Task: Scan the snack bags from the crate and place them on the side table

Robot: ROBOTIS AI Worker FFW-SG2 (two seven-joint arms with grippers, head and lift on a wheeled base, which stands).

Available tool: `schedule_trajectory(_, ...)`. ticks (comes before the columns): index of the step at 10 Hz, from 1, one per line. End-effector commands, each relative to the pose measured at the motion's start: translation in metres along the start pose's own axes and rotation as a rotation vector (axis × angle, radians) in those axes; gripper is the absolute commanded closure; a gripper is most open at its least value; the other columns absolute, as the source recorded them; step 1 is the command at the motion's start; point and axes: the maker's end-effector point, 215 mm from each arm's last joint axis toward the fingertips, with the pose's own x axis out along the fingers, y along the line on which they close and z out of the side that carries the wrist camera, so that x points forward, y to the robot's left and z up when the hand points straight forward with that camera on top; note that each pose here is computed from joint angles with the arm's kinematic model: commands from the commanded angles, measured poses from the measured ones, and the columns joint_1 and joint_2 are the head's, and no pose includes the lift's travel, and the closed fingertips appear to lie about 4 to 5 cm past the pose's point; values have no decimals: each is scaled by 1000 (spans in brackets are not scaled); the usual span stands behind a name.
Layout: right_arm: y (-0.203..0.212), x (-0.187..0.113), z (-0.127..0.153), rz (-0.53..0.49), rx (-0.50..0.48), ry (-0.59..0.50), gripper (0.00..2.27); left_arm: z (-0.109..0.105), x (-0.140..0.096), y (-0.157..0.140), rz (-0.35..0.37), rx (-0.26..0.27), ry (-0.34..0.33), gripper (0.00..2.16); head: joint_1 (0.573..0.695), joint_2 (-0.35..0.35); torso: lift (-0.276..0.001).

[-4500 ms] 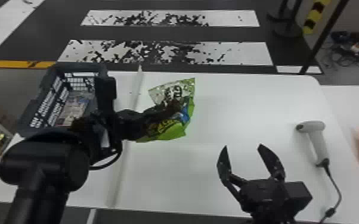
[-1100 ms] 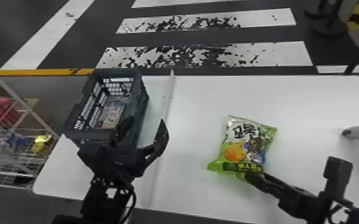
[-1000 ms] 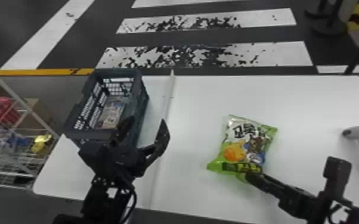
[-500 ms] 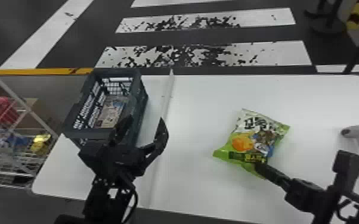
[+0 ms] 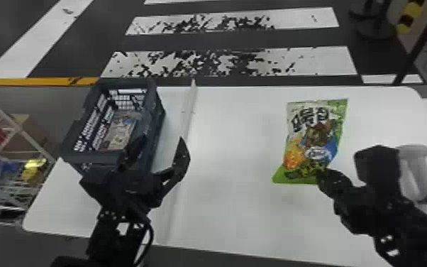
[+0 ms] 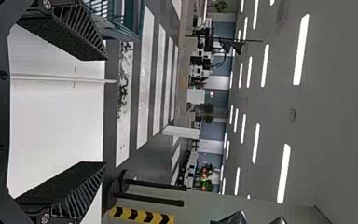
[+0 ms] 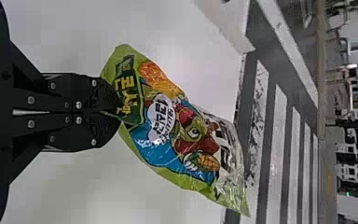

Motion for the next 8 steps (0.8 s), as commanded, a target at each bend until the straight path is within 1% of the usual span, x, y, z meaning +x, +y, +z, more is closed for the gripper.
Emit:
schedule_trajectory(1,-17,-6,6,-188,-319,43,2256,0,0,0,-1,1,1,76,695,108,-81)
schedule_trajectory(2,-27,-11,12,-288,-450,52,2256,-1,0,0,0,1,2,76,695,87,-81)
schedule_trajectory(3,-31,-14,21,-361,-554,34,2256,-2,0,0,-1,1,4,80,695,78,-81)
schedule_trajectory(4,-38,-17,31,-467,-700,18,2256,-2,0,-1,-4,0,4,80,695,67,-81)
schedule_trajectory(6,-41,-14,27,-640,-1035,57,2256,-5,0,-3,-9,-2,11,80,695,56,-81)
schedule_trajectory(7,-40,-9,18,-692,-1162,91,2256,-5,0,-3,-9,-2,11,80,695,53,-81)
schedule_trajectory(8,-34,-2,10,-708,-1270,112,2256,-5,0,-3,-9,-2,11,80,695,51,-81)
